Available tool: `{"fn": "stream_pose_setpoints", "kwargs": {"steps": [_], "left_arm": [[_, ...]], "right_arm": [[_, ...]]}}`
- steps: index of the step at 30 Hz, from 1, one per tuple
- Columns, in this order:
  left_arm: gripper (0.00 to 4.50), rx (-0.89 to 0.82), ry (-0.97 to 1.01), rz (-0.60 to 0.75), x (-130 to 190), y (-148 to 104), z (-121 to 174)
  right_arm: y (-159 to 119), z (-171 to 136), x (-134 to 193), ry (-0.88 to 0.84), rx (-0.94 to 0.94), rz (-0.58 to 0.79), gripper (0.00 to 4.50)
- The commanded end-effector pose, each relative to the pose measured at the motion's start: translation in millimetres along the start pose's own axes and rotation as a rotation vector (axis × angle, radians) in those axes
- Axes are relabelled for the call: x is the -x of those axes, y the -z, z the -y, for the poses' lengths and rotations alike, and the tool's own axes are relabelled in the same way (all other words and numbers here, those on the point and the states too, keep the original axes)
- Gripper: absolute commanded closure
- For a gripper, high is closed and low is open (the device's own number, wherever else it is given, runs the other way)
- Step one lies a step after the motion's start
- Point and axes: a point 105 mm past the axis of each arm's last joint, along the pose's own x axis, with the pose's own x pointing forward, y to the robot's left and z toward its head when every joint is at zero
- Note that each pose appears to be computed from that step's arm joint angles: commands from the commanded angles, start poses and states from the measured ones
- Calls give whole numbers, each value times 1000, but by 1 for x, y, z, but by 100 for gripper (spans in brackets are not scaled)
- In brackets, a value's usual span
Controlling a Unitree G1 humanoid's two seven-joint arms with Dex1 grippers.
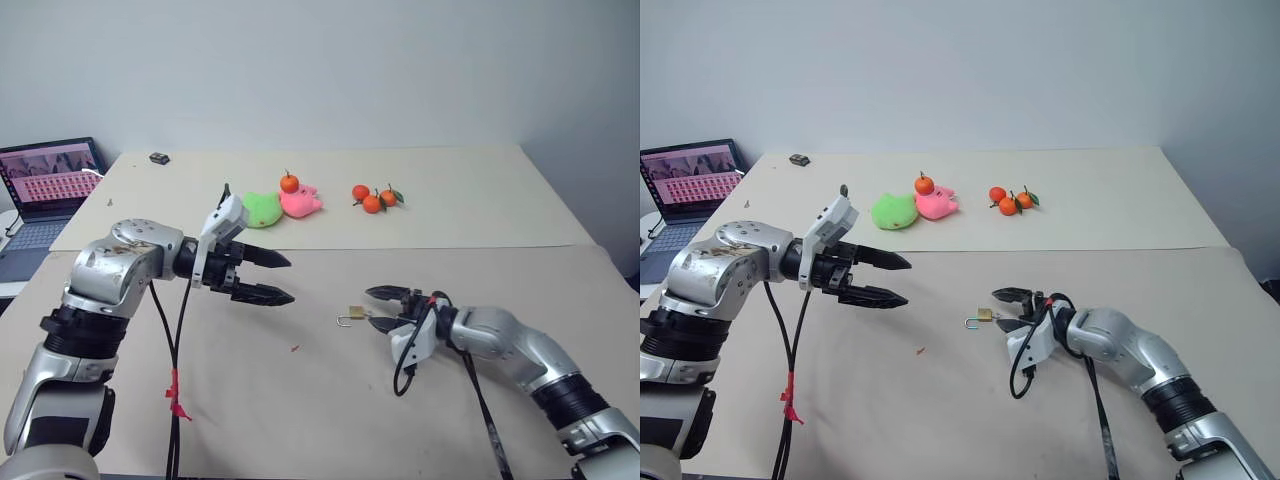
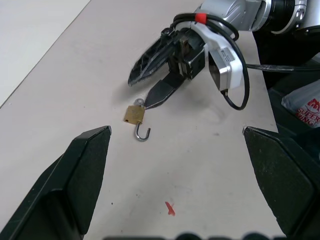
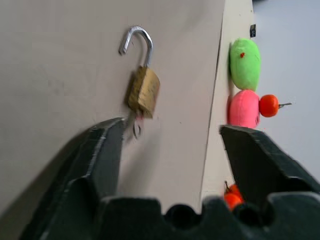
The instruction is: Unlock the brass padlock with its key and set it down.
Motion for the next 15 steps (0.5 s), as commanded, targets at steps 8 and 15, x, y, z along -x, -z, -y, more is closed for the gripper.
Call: {"fn": "stream_pose_setpoints", "kwargs": {"steps": [8, 15], "left_arm": [[0, -69, -30, 46, -1, -10, -2], [0, -189, -210, 132, 1, -14, -18]], "right_arm": [[25, 20, 36, 22, -499, -55, 6], [8, 66, 52, 74, -1246, 124, 6]]}}
